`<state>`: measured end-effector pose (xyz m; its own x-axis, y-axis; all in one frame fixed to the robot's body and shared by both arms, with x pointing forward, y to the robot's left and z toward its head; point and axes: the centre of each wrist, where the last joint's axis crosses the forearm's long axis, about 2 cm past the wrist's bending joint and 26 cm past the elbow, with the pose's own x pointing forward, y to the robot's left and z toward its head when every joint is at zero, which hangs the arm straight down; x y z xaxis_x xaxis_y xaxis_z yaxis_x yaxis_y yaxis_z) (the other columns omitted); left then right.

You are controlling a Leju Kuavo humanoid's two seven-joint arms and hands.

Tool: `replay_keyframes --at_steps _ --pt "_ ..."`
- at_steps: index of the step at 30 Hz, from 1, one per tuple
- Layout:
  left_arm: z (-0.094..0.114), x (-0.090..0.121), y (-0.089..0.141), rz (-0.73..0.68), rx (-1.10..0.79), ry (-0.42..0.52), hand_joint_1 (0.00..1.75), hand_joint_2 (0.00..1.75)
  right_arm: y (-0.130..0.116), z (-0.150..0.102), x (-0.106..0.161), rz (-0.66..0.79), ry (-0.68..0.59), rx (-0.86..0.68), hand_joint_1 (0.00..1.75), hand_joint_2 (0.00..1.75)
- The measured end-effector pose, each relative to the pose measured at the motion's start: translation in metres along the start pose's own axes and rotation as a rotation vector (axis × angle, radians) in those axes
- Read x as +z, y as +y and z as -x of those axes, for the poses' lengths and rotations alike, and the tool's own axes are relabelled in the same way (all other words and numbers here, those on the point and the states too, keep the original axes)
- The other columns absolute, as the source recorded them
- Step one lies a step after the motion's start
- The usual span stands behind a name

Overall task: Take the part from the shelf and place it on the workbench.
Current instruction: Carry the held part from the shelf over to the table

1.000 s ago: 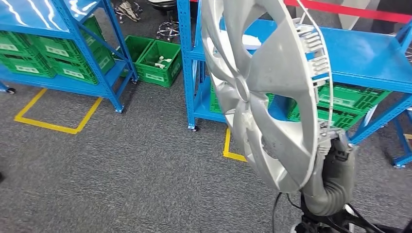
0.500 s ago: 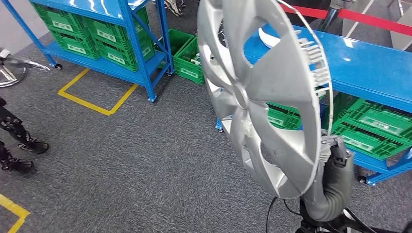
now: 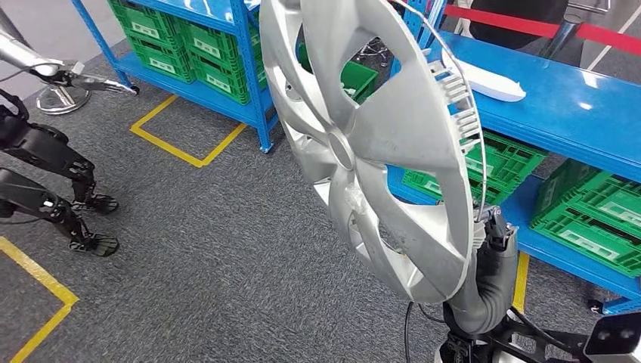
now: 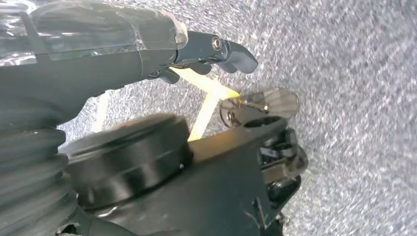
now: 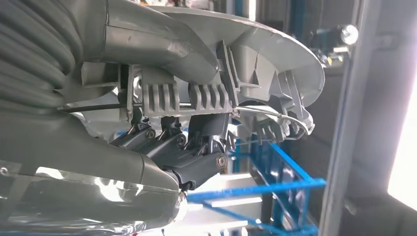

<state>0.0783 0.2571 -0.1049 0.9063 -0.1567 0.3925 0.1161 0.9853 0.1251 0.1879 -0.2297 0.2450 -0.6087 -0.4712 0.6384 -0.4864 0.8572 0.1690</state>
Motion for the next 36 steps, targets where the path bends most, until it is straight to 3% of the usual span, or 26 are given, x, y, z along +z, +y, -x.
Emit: replay_keyframes --at_steps 10,23,36 --pt "0.0 -0.001 0.007 -0.015 -0.003 0.113 0.0 1.75 0.0 0.01 0.009 0.019 0.042 -0.001 1.75 1.75" --pt "0.003 -0.001 0.008 -0.005 -0.02 0.011 0.0 1.75 0.0 0.015 0.011 0.023 0.043 0.01 1.75 1.75" --pt "0.002 -0.001 0.006 0.006 -0.021 0.034 0.0 1.75 0.003 0.017 0.009 0.029 0.035 0.016 1.75 1.75"
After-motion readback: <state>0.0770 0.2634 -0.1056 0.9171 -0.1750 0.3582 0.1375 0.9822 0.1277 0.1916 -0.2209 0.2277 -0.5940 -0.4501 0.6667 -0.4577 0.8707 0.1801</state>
